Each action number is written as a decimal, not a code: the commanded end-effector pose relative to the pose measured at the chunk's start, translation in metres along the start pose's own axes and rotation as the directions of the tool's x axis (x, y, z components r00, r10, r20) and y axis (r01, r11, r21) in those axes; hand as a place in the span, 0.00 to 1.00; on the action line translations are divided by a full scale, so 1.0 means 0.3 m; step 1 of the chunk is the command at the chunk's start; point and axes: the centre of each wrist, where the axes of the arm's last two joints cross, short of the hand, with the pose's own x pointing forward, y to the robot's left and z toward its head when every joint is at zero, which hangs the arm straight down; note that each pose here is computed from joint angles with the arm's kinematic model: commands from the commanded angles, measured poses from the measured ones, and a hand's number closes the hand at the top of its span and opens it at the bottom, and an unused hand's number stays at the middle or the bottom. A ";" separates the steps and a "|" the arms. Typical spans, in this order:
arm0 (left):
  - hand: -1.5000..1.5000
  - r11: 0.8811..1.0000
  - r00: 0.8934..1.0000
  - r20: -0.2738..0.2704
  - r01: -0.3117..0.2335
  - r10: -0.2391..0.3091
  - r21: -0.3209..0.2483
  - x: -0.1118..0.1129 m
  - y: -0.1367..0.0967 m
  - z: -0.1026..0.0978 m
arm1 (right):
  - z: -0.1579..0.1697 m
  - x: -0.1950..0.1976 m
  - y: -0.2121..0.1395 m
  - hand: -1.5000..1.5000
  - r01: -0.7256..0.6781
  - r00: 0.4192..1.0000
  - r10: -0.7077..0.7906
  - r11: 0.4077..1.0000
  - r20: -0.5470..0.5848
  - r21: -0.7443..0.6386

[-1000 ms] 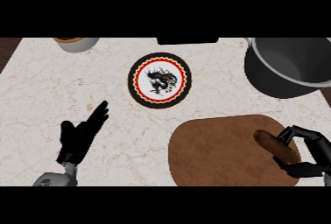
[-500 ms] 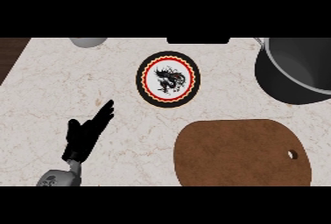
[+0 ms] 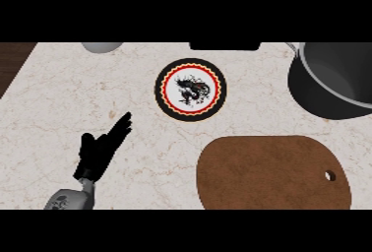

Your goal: Pick the sweet potato from the cutting board and place it in the pot

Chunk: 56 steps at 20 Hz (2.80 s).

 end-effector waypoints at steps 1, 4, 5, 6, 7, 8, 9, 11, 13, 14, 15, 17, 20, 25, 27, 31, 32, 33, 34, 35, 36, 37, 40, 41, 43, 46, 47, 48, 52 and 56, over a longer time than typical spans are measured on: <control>0.50 1.000 1.000 0.003 0.021 -0.021 -0.001 0.032 0.013 -0.025 | -0.066 0.045 -0.042 1.00 -0.066 0.994 0.066 0.998 0.084 -0.002; 0.50 1.000 1.000 -0.005 0.012 -0.012 0.011 0.011 -0.018 -0.012 | -0.159 0.095 -0.015 1.00 -0.113 0.990 0.111 0.993 0.085 0.017; 0.50 1.000 1.000 -0.011 0.002 -0.002 -0.009 0.047 0.020 -0.019 | -0.236 0.157 -0.013 1.00 -0.124 0.990 0.124 0.992 0.073 0.003; 0.50 1.000 1.000 -0.004 0.013 -0.013 0.002 0.017 -0.015 0.033 | -0.216 0.186 -0.107 1.00 -0.127 0.989 0.126 0.992 0.072 0.011; 0.50 1.000 1.000 -0.004 -0.001 0.001 -0.001 0.027 0.037 0.024 | -0.249 0.168 0.004 1.00 -0.150 0.985 0.150 0.989 0.089 -0.001; 0.50 1.000 1.000 -0.004 0.003 -0.003 0.011 0.047 0.025 -0.021 | -0.341 0.256 0.002 1.00 -0.146 0.985 0.145 0.989 0.089 0.003; 0.50 1.000 1.000 -0.001 0.004 -0.004 -0.003 -0.015 0.018 0.013 | -0.335 0.253 0.001 1.00 -0.157 0.984 0.154 0.987 0.088 0.032; 0.50 1.000 1.000 -0.009 -0.023 0.023 0.015 -0.022 0.048 -0.010 | -0.417 0.331 0.031 1.00 -0.211 0.975 0.208 0.977 0.079 0.039; 0.50 1.000 1.000 -0.004 0.000 0.000 0.002 0.007 0.019 -0.027 | -0.455 0.361 0.066 1.00 -0.255 0.965 0.248 0.962 0.087 0.093; 0.50 1.000 1.000 -0.006 0.014 -0.014 0.016 0.014 0.055 -0.018 | -0.462 0.356 0.123 1.00 -0.261 0.964 0.253 0.957 0.077 0.128; 0.50 1.000 1.000 -0.004 0.020 -0.020 0.003 -0.005 0.047 0.027 | -0.496 0.400 0.105 1.00 -0.287 0.958 0.283 0.951 0.053 0.118; 0.50 1.000 1.000 0.009 0.008 -0.008 0.005 0.010 0.066 -0.031 | -0.544 0.445 0.170 1.00 -0.303 0.953 0.297 0.941 0.059 0.153; 0.50 1.000 1.000 -0.014 0.017 -0.017 -0.003 0.032 0.001 -0.036 | -0.607 0.518 0.228 1.00 -0.370 0.929 0.365 0.912 0.061 0.176; 0.50 1.000 1.000 0.007 -0.015 0.015 -0.018 0.009 0.014 -0.006 | -0.623 0.499 0.351 1.00 -0.486 0.873 0.482 0.845 0.077 0.222; 0.50 0.999 1.000 0.006 0.029 -0.028 -0.026 0.013 0.024 0.003 | -0.626 0.498 0.372 1.00 -0.608 0.790 0.610 0.767 0.063 0.204; 0.50 0.999 1.000 0.007 0.023 -0.023 -0.036 -0.010 0.022 -0.009 | -0.623 0.477 0.448 1.00 -0.750 0.648 0.759 0.622 0.061 0.225; 0.50 1.000 1.000 0.019 0.008 -0.008 -0.016 0.075 -0.015 -0.053 | -0.646 0.510 0.473 1.00 -0.751 0.639 0.767 0.606 0.057 0.263; 0.50 1.000 1.000 0.004 0.013 -0.013 -0.021 0.038 0.055 -0.010 | -0.650 0.510 0.476 1.00 -0.724 0.641 0.767 0.594 0.026 0.350; 0.50 1.000 1.000 0.006 -0.009 0.009 -0.029 0.030 -0.033 -0.037 | -0.656 0.514 0.523 1.00 -0.705 0.642 0.767 0.586 0.009 0.399; 0.50 1.000 1.000 0.018 0.010 -0.009 -0.029 0.068 -0.023 -0.036 | -0.652 0.508 0.590 1.00 -0.698 0.625 0.781 0.565 -0.011 0.441; 0.50 0.999 0.999 0.019 0.026 -0.025 -0.022 0.065 0.020 -0.047 | -0.627 0.459 0.570 1.00 -0.650 0.609 0.792 0.534 -0.050 0.541; 0.50 0.999 1.000 0.013 0.015 -0.015 -0.032 0.033 -0.016 -0.038 | -0.627 0.454 0.569 1.00 -0.640 0.586 0.804 0.533 -0.098 0.553; 0.50 0.999 1.000 0.012 0.028 -0.028 -0.038 0.086 0.046 -0.052 | -0.638 0.467 0.606 0.00 -0.583 0.559 0.816 0.512 -0.147 0.631; 0.50 0.999 0.999 0.018 0.028 -0.027 -0.026 0.056 -0.021 -0.033 | -0.630 0.449 0.572 0.00 -0.565 0.556 0.818 0.501 -0.146 0.656; 0.50 0.999 1.000 0.013 0.019 -0.019 -0.031 0.021 -0.014 -0.021 | -0.626 0.466 0.707 0.00 -0.557 0.621 0.773 0.553 -0.131 0.619; 0.50 1.000 1.000 0.014 0.005 -0.005 -0.012 0.075 0.015 -0.022 | -0.647 0.504 0.705 0.00 -0.432 0.826 0.547 0.768 -0.133 0.473; 0.50 0.999 1.000 0.002 0.013 -0.013 -0.030 0.010 0.018 -0.009 | -0.660 0.513 0.652 0.00 -0.392 0.872 0.473 0.828 -0.124 0.401; 0.50 1.000 1.000 0.001 0.000 0.000 -0.006 0.045 -0.004 -0.034 | -0.669 0.534 0.679 0.00 -0.325 0.914 0.384 0.886 -0.129 0.331; 0.50 1.000 1.000 0.017 0.018 -0.018 0.001 0.046 0.017 -0.020 | -0.680 0.541 0.627 0.00 -0.103 0.982 0.125 0.983 -0.140 0.150; 0.50 1.000 1.000 0.019 0.017 -0.017 0.003 0.024 0.066 0.005 | -0.687 0.539 0.516 0.00 0.038 0.986 -0.049 0.997 -0.159 -0.072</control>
